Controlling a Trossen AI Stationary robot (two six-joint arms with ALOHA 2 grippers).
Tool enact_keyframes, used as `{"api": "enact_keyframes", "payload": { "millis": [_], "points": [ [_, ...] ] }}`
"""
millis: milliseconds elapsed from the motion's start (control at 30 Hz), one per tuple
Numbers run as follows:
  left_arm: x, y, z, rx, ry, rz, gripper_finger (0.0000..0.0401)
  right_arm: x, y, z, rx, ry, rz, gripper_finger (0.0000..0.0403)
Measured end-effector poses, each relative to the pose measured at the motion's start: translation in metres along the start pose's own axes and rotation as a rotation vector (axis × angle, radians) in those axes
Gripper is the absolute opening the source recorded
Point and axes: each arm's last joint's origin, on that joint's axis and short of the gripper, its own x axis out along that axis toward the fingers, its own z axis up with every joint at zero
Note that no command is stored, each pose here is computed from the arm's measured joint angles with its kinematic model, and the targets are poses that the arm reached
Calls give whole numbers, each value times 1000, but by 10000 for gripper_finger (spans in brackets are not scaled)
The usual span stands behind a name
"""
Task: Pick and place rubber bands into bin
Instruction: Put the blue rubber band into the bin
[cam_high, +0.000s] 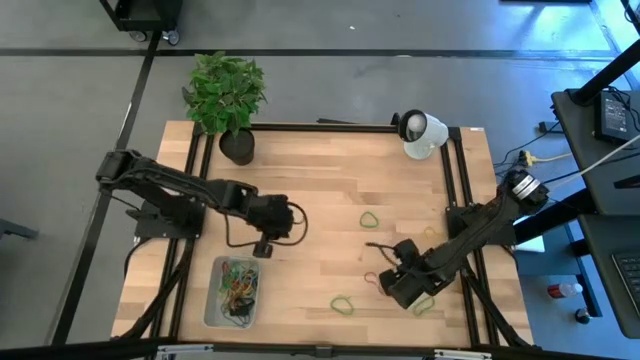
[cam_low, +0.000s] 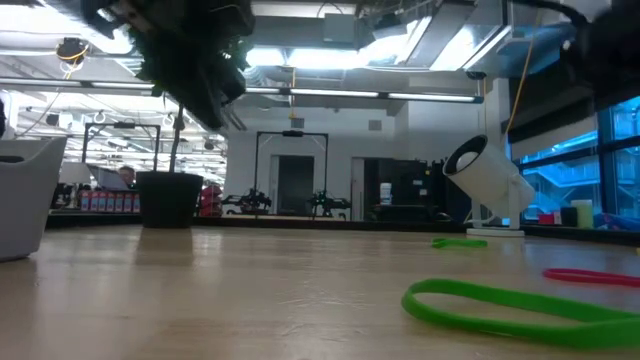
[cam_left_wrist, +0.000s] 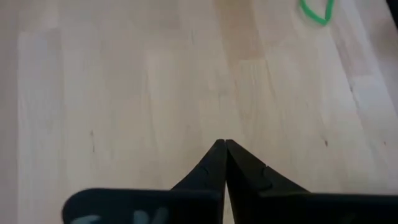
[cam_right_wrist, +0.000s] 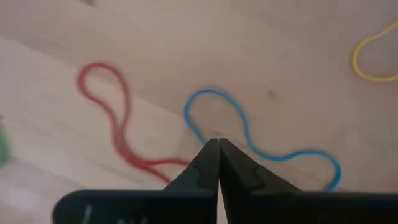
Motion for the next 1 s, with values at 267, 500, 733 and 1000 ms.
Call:
{"api": "enact_keyframes", "payload": {
  "millis": [267,500,733,1000],
  "points": [
    [-32,6,-18,2,-106,15,2,31,5,-3,-81,-13,-131,45],
    [-56,3,-18,6,-202,13,2,54,8,-3,-145,-2,-227,86],
    [-62,3,-17,-68,-244,20,7,66,12,-6,-155,36,-239,27],
    [-65,-6,-3,-82,-394,-35,79,20,31,-3,-155,-45,-105,4]
  ]
}}
